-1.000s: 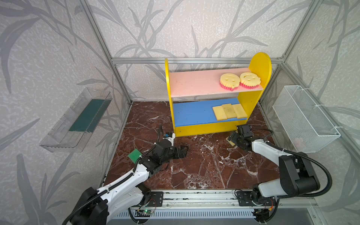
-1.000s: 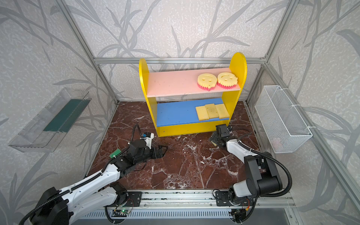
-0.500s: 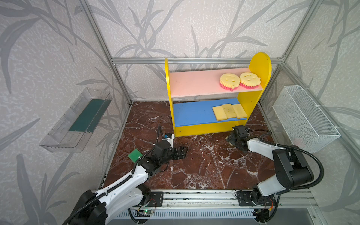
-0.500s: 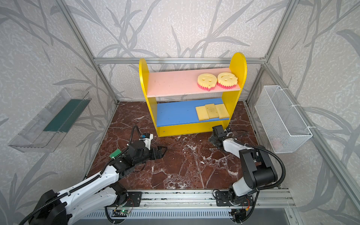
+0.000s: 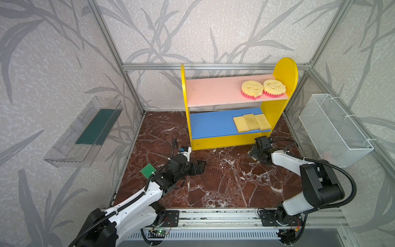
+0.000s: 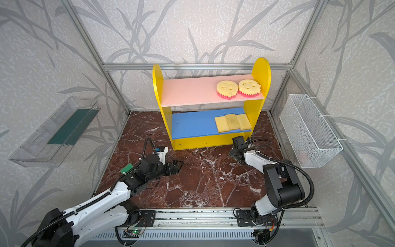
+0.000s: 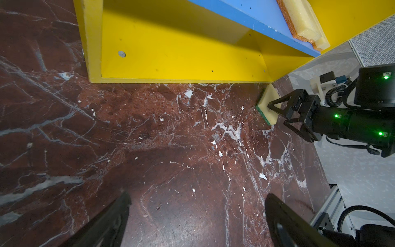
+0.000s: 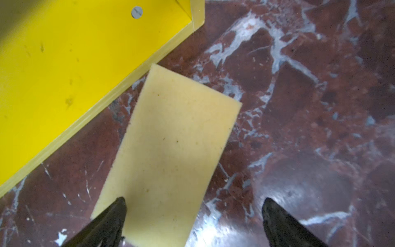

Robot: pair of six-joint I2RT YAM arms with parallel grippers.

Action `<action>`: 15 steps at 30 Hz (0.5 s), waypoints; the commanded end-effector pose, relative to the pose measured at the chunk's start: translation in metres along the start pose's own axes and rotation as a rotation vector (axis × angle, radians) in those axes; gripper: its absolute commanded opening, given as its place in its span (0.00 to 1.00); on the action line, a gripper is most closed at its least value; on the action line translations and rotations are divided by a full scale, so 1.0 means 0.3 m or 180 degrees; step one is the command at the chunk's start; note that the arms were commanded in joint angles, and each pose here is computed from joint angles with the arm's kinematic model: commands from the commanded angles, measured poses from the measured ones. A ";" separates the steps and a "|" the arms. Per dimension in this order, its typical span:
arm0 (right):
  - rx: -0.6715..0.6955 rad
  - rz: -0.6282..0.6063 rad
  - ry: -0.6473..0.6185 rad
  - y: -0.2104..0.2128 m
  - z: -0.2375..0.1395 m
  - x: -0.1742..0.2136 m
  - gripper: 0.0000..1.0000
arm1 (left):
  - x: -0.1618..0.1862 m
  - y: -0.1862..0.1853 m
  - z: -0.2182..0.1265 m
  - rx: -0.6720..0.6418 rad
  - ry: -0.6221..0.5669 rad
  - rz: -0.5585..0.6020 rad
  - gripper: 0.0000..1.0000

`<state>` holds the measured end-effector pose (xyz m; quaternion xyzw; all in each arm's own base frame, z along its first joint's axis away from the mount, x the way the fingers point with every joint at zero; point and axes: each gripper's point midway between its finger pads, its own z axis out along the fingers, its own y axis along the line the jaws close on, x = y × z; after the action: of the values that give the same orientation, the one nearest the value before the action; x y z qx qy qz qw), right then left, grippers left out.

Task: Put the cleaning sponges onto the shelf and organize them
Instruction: 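Grasp the sponge lying at the shelf front with the right gripper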

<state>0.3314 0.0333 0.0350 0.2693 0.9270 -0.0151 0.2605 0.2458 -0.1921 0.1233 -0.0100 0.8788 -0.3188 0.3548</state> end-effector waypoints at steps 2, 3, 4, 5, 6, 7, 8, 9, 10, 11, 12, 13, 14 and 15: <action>0.0194 -0.0003 0.0181 -0.096 -0.020 0.040 0.98 | -0.005 -0.007 -0.003 0.0046 -0.0034 -0.0055 0.99; 0.0198 0.0031 0.0198 -0.108 -0.022 0.041 0.99 | -0.007 -0.010 -0.005 0.0059 -0.0043 -0.0059 0.99; 0.0210 0.0050 0.0207 -0.118 -0.024 0.041 0.99 | -0.009 -0.011 -0.007 0.0064 -0.0050 -0.0066 0.99; 0.0208 0.0063 0.0203 -0.123 -0.031 0.038 1.00 | -0.011 -0.014 -0.011 0.0073 -0.0061 -0.0067 0.99; 0.0193 0.0063 0.0194 -0.122 -0.039 0.034 1.00 | -0.013 -0.016 -0.014 0.0082 -0.0067 -0.0066 0.99; 0.0152 0.0071 0.0185 -0.114 -0.046 0.028 1.00 | -0.013 -0.017 -0.016 0.0084 -0.0067 -0.0061 0.99; 0.0089 0.0084 0.0173 -0.103 -0.057 0.022 0.99 | -0.013 -0.017 -0.019 0.0081 -0.0068 -0.0056 0.99; 0.0014 0.0115 0.0162 -0.089 -0.066 0.017 0.99 | -0.015 -0.018 -0.023 0.0086 -0.0076 -0.0056 0.99; -0.0052 0.0154 0.0149 -0.076 -0.073 0.013 0.99 | -0.015 -0.017 -0.025 0.0082 -0.0079 -0.0051 0.99; -0.0130 0.0209 0.0128 -0.060 -0.080 0.008 0.99 | -0.018 -0.018 -0.027 0.0082 -0.0093 -0.0047 0.99; -0.0224 0.0246 0.0093 -0.039 -0.086 0.002 0.99 | -0.019 -0.018 -0.029 0.0080 -0.0098 -0.0045 0.99; -0.0292 0.0260 0.0069 -0.021 -0.091 -0.003 0.99 | -0.019 -0.017 -0.030 0.0078 -0.0099 -0.0041 0.99; -0.0340 0.0273 0.0035 -0.003 -0.097 -0.009 0.99 | -0.020 -0.018 -0.032 0.0076 -0.0105 -0.0039 0.99; -0.0369 0.0254 0.0004 0.014 -0.102 -0.015 0.99 | -0.018 -0.016 -0.031 0.0075 -0.0100 -0.0042 0.99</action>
<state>0.3167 0.0271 0.0575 0.2902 0.9198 0.0243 0.2630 0.2447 -0.1920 0.1363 -0.0140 0.8680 -0.3339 0.3672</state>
